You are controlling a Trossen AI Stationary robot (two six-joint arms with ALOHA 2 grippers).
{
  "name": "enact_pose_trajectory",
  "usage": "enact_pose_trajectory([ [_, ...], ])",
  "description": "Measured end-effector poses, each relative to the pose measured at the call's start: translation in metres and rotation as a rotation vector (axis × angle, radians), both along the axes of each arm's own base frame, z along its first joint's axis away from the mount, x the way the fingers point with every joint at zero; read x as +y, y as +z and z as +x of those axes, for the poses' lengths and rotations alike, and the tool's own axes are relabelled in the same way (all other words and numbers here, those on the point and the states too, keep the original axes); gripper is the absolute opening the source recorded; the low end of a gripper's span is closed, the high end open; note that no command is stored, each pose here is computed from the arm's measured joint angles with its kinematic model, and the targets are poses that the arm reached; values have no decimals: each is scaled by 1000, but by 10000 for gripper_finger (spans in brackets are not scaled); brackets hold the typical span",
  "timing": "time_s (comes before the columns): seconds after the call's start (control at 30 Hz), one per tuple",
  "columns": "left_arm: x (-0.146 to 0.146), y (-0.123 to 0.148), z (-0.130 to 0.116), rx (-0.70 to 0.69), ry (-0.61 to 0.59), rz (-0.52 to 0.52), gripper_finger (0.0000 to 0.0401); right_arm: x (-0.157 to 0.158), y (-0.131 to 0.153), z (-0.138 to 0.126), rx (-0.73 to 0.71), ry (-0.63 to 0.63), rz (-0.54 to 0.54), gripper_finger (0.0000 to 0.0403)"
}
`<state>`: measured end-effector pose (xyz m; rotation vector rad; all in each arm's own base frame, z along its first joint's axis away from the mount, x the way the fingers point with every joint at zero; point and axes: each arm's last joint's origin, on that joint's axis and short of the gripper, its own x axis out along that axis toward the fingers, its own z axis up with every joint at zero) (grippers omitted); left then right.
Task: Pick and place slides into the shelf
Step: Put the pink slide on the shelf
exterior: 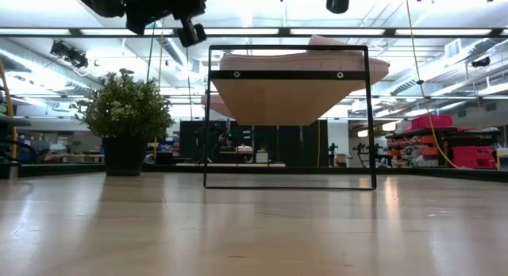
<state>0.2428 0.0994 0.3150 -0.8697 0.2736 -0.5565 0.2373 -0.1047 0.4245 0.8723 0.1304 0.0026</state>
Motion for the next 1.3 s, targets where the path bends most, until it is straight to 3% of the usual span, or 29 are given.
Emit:
enact_pose_trajectory([
  [0.4,-4,-24,21,94,17,-23,91,-6,-14,17,38,91,-34,254],
  [0.97,-7,-28,24,133,55,-42,88,0,-36,48,67,228,-83,253],
  [1.3,-7,-29,24,149,62,-51,91,0,-38,54,53,226,-93,215],
])
